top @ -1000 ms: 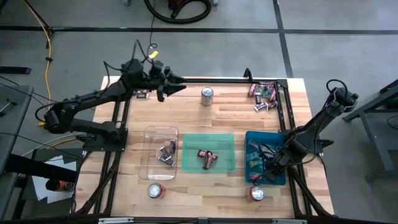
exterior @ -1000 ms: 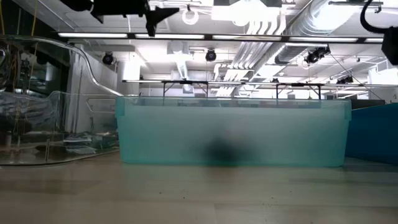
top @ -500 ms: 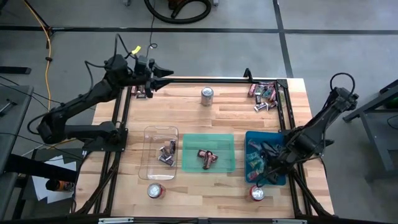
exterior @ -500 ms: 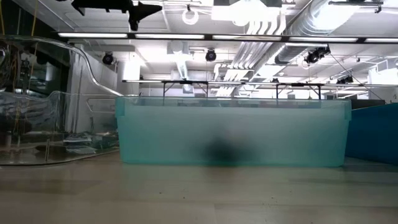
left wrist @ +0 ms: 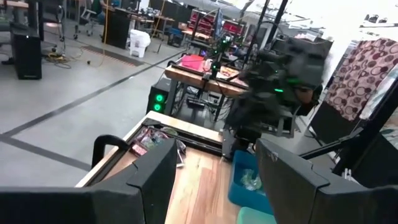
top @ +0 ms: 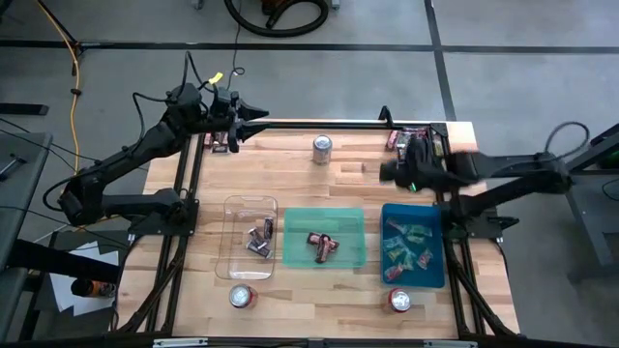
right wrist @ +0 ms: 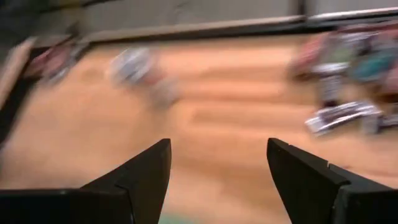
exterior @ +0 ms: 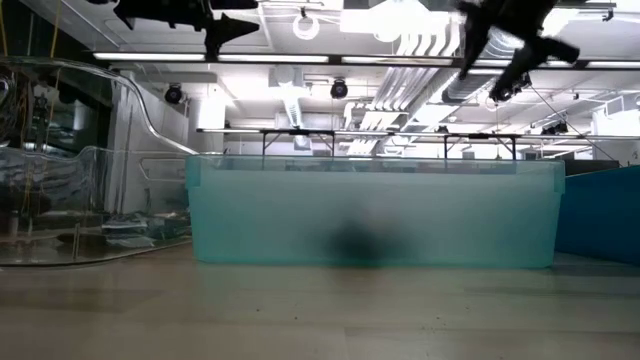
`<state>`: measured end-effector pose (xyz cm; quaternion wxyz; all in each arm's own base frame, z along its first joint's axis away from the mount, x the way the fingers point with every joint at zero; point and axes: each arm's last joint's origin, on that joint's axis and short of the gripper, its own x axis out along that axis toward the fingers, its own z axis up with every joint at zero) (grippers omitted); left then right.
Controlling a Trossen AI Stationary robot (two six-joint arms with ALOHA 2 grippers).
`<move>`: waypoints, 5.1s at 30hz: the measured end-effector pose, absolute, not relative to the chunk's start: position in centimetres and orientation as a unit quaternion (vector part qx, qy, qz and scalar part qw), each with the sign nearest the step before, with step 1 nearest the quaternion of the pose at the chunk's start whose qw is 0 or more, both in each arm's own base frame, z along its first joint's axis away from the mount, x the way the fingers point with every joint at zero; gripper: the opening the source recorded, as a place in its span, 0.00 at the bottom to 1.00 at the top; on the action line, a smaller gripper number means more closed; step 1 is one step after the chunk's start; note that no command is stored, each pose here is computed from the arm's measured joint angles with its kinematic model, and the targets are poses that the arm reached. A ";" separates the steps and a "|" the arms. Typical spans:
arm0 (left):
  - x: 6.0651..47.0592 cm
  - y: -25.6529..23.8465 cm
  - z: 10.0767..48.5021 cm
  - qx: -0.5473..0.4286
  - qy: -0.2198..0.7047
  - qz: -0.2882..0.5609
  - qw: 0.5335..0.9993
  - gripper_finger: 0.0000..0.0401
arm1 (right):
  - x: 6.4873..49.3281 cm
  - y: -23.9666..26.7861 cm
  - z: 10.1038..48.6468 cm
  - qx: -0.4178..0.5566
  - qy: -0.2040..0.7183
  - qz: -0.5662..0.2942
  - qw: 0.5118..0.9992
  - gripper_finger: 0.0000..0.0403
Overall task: Organize candy in baskets
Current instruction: Put the blue gummy into the blue bin
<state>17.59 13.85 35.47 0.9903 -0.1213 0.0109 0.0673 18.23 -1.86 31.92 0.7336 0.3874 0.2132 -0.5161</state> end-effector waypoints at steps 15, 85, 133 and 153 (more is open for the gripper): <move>18.3 14.9 34.5 -0.203 0.015 0.130 0.970 0.51 | 14.7 -17.9 22.7 0.414 0.321 -0.649 0.551 0.64; 16.1 21.1 33.8 -0.158 -0.031 0.141 0.977 0.51 | 18.4 -15.1 30.3 0.301 0.117 -0.417 0.850 0.00; 24.0 4.1 35.6 -0.058 -0.032 0.135 0.989 0.63 | 17.6 6.2 27.1 0.274 0.528 0.033 0.803 0.00; 23.9 4.8 35.1 -0.076 -0.010 0.149 0.986 0.63 | 12.3 11.2 17.7 0.384 0.680 -0.002 0.625 0.00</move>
